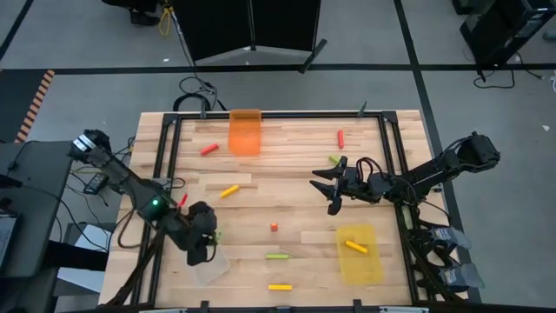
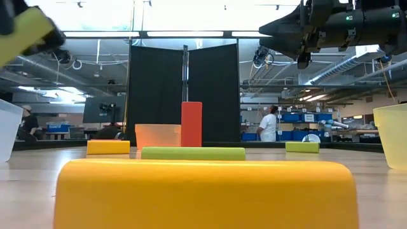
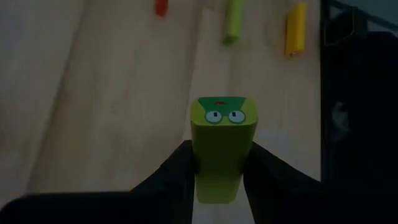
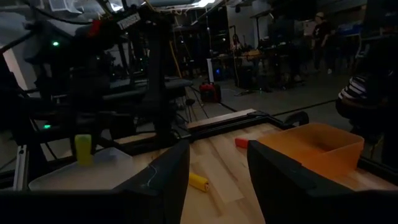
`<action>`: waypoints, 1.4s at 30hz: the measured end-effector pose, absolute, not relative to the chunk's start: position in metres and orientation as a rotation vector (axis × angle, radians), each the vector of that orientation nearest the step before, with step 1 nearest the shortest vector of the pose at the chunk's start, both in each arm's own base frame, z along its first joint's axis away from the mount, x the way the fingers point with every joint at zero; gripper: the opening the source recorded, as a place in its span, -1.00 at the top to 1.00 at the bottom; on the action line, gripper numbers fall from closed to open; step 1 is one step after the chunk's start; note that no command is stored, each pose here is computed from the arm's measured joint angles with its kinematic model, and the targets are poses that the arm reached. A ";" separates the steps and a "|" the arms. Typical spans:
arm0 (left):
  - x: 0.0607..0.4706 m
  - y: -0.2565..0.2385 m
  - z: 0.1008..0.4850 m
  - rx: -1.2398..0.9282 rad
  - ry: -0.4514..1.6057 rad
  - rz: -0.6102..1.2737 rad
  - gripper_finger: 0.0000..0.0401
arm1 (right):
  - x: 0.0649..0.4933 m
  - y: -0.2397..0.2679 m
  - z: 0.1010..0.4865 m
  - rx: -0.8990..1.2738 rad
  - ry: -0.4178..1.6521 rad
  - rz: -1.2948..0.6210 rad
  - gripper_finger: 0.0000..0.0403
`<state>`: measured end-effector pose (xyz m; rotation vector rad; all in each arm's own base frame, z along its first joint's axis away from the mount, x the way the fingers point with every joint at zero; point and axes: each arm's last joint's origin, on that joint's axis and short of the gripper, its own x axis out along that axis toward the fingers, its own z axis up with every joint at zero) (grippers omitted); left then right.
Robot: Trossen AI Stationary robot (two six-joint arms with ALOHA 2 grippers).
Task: Sort blocks
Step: Put the left green block into the transparent bin, then put the bottom red block into the orange bin
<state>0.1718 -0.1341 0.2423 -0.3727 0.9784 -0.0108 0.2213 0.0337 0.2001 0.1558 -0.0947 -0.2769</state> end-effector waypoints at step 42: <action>0.189 -0.156 0.275 0.054 0.491 0.525 -0.06 | 0.329 0.078 0.181 -0.038 0.453 0.117 -0.17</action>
